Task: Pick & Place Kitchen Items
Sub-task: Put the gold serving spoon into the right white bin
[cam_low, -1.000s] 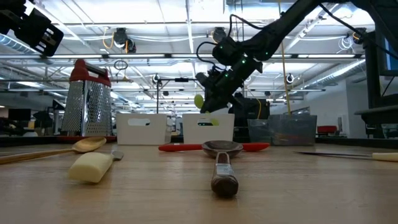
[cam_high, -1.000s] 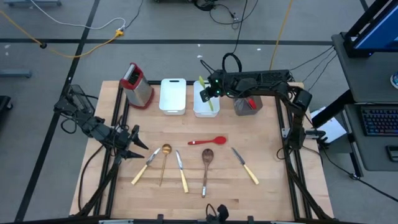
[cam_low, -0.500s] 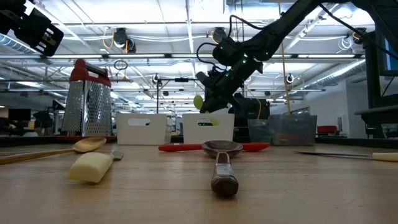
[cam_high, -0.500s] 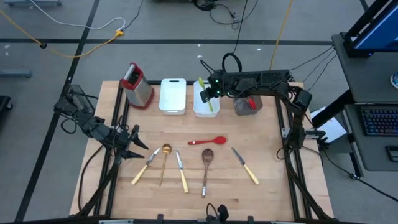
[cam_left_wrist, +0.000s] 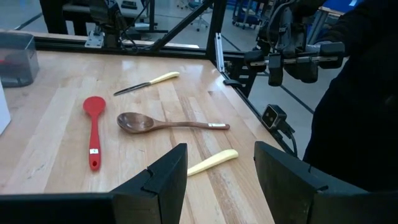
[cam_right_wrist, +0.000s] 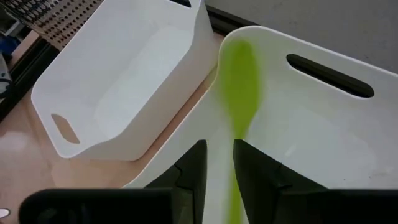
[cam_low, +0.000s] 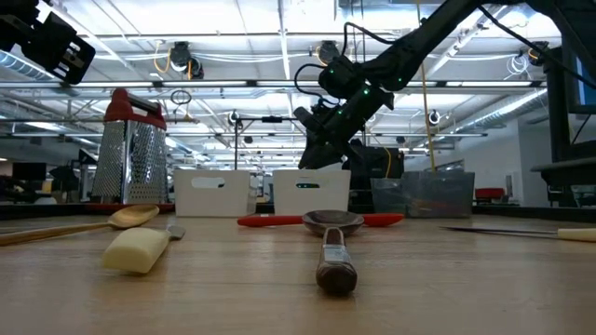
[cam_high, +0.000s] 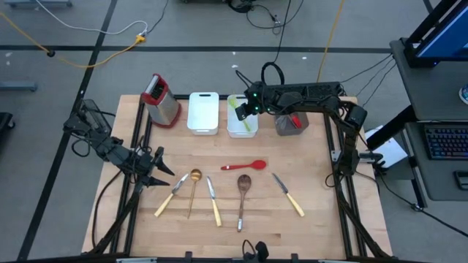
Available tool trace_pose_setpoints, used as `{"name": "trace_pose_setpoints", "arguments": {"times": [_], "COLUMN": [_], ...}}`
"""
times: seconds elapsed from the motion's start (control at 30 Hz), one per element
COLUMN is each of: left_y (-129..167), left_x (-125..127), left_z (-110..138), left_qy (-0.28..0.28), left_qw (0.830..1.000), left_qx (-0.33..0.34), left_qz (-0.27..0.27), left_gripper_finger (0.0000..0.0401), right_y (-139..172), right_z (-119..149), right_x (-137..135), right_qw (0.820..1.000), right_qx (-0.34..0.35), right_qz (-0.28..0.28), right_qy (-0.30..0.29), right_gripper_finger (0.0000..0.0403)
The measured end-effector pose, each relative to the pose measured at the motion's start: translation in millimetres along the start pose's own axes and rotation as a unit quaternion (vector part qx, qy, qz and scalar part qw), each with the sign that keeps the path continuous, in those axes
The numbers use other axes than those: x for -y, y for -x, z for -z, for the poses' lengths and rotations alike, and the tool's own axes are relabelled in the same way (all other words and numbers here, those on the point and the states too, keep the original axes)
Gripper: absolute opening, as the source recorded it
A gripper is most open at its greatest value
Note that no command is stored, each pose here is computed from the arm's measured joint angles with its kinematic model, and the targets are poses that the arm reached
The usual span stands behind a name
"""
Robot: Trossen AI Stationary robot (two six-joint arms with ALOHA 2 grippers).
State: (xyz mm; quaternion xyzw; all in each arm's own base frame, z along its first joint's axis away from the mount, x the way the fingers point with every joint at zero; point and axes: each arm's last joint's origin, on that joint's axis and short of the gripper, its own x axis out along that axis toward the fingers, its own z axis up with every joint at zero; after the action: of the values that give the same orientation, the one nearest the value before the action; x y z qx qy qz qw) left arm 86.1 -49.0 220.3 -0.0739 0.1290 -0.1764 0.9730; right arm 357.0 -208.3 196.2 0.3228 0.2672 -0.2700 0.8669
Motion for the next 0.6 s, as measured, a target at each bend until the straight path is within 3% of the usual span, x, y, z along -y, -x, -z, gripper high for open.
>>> {"name": "trace_pose_setpoints", "arguments": {"times": [0.33, 0.6], "left_y": [0, 0], "left_x": [0, 0], "left_z": [0, 0], "left_qy": [0.000, 0.000], "left_qw": [1.000, 1.000], "left_qx": [0.000, 0.000], "left_qz": [0.000, 0.000], "left_gripper_finger": [0.0191, 0.0191], "right_y": [8, 60], "right_z": [-4, -17], "right_x": [-4, -45], "right_qw": [1.000, 0.990], "right_qx": [0.003, 0.054], "right_qz": [-0.018, -0.079], "right_qy": [0.009, 0.103], "right_gripper_finger": [0.0079, 0.0069]}}
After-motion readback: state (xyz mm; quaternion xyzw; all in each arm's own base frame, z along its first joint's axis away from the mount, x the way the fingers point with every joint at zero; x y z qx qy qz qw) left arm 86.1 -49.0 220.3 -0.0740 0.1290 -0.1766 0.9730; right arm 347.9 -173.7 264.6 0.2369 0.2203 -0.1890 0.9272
